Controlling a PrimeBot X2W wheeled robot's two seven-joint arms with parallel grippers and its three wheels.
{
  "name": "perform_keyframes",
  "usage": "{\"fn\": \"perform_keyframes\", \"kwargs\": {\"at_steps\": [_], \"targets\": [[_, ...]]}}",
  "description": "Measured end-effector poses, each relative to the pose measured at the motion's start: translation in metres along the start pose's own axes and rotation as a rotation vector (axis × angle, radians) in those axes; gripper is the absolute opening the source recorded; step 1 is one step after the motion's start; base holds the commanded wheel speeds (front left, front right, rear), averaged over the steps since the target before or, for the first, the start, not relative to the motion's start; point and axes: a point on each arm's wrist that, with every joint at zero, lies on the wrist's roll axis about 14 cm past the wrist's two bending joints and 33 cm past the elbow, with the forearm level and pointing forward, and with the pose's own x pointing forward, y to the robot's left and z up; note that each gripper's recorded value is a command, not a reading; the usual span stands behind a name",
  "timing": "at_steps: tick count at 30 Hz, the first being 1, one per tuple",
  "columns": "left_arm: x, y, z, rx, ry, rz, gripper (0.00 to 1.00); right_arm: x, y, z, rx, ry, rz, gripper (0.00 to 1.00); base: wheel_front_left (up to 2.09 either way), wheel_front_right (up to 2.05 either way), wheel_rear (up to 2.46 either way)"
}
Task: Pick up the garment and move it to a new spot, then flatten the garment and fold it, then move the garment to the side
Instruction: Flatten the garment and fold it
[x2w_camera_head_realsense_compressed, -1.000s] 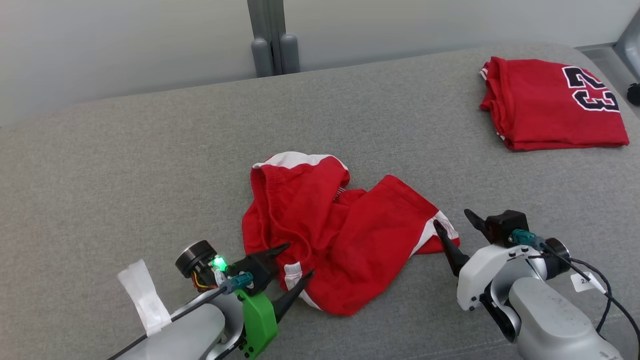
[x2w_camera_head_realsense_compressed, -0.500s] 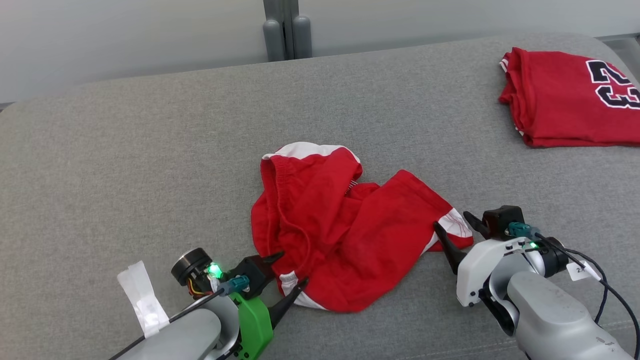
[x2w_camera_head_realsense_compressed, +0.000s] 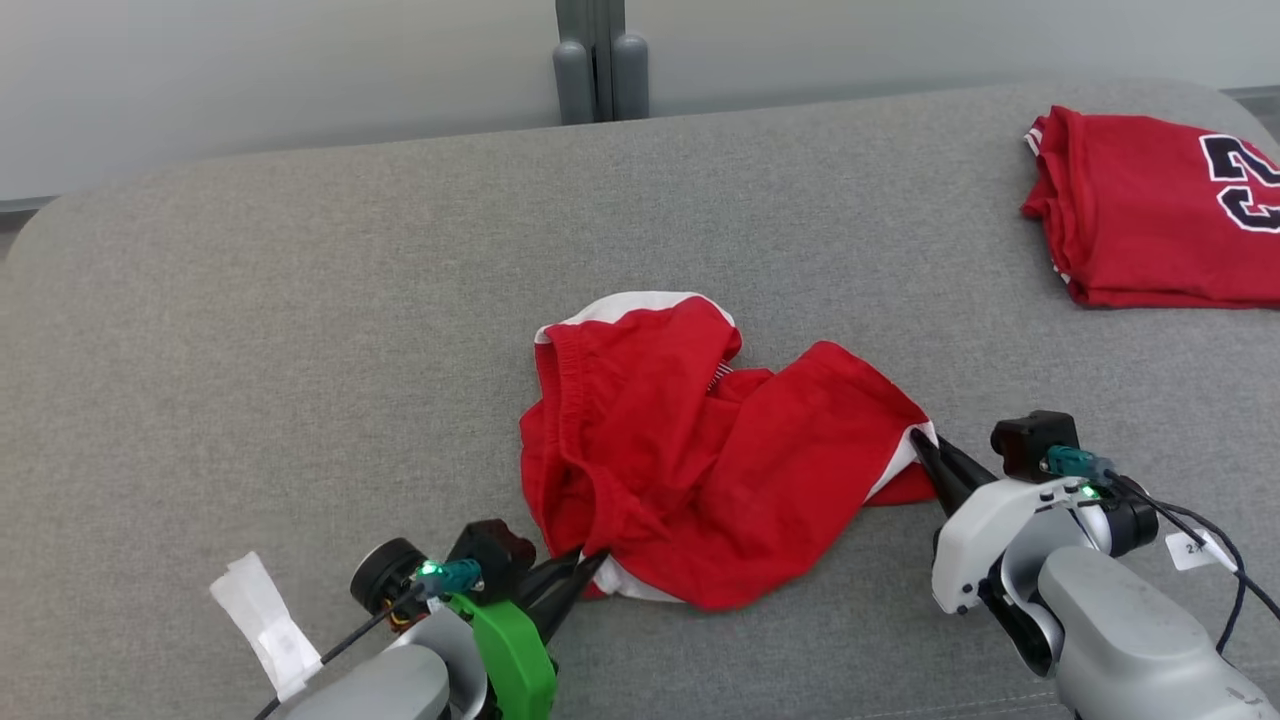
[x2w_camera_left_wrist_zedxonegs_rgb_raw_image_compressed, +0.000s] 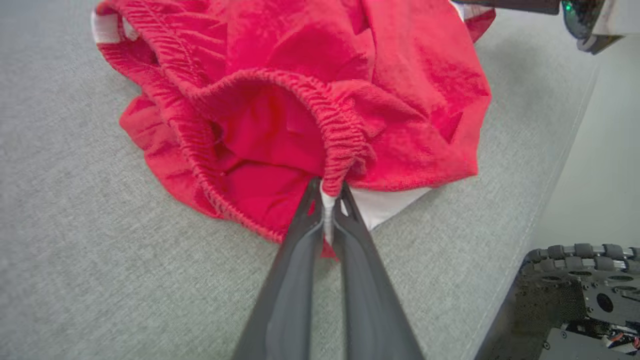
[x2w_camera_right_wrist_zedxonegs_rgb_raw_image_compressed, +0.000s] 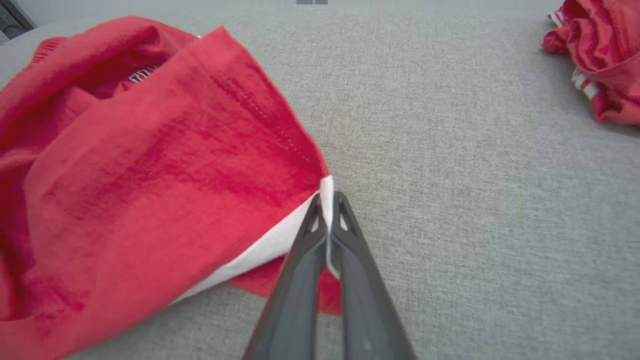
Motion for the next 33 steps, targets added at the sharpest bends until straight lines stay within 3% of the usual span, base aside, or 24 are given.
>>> {"fn": "perform_keyframes", "kwargs": {"at_steps": [11, 19, 24, 33], "targets": [[-0.027, 0.024, 0.093, -0.095, -0.307, 0.109, 0.0, -0.018, 0.021, 0.053, 0.034, -0.181, 0.061, 0.0, 0.0, 0.0, 0.0], [-0.03, 0.068, 0.189, -0.063, -0.453, 0.158, 0.0, 0.012, 0.067, 0.11, 0.065, -0.194, 0.21, 0.0, 0.0, 0.0, 0.0], [-0.026, 0.109, 0.241, -0.06, -0.499, 0.212, 0.0, 0.039, 0.08, 0.152, 0.287, -0.205, 0.251, 0.0, 0.0, 0.0, 0.0], [0.003, 0.148, 0.333, -0.039, -0.606, 0.207, 0.0, 0.086, 0.036, 0.251, 0.718, -0.313, 0.23, 0.0, 0.0, 0.0, 0.0]]}}
